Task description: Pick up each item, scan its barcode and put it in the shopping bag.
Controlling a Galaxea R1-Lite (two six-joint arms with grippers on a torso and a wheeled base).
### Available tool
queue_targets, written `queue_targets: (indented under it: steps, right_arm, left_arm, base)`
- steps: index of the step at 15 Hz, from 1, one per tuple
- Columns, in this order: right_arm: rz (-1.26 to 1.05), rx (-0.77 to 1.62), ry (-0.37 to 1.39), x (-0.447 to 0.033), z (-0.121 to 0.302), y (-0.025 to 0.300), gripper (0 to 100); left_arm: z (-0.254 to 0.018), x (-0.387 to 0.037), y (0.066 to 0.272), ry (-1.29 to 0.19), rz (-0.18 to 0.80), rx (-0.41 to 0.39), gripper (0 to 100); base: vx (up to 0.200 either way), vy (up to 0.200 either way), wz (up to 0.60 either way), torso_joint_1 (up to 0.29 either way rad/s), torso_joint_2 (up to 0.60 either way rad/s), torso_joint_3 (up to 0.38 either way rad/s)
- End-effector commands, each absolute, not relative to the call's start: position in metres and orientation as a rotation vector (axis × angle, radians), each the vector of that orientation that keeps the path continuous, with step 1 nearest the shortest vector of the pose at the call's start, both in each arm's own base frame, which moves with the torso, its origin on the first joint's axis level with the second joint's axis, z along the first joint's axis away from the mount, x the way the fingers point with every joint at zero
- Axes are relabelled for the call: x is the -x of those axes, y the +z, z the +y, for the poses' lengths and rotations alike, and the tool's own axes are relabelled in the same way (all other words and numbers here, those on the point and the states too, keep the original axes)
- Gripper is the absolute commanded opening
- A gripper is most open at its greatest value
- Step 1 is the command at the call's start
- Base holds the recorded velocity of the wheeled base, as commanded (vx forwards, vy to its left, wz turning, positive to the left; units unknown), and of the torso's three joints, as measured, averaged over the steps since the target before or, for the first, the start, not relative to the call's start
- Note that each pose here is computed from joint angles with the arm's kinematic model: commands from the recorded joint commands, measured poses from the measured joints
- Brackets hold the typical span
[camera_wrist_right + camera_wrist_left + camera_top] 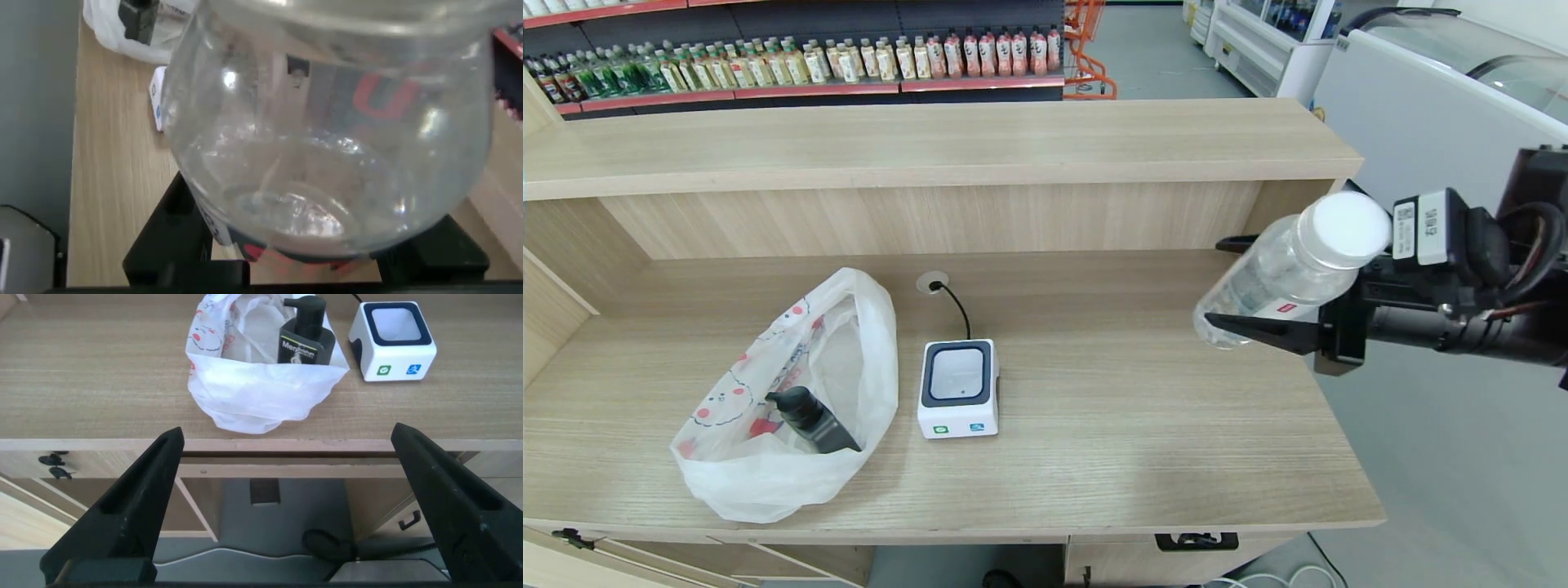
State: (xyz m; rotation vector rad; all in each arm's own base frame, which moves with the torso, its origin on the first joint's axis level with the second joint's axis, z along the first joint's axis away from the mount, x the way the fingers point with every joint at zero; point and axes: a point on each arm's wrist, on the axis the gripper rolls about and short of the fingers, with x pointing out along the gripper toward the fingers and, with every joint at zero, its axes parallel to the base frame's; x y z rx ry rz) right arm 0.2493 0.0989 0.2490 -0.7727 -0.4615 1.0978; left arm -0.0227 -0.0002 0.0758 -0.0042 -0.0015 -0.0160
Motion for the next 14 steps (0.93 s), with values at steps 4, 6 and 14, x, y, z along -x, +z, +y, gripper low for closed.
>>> queue_targets:
  steps: [4,6,14]
  right_arm:
    - [-0.538,0.958,1.119,-0.258,0.131,0.245,0]
    - [-0.557,1.037,1.004,-0.259,0.127,0.261,0]
    - [-0.168,1.246,0.947,-0.219,0.082,0.343,0]
  left_arm:
    - [0.0,0.023,0.076,-0.015,-0.001,0.005,100]
    - [0.0,0.023,0.076,-0.015,-0.001,0.005,100]
    - [0.0,0.023,0.076,-0.015,-0.001,0.005,100]
  base:
    - [0.0,0.0,0.0,0.0,0.0,0.0]
    - [0.0,0.0,0.0,0.0,0.0,0.0]
    - [0.0,0.0,0.0,0.0,0.0,0.0]
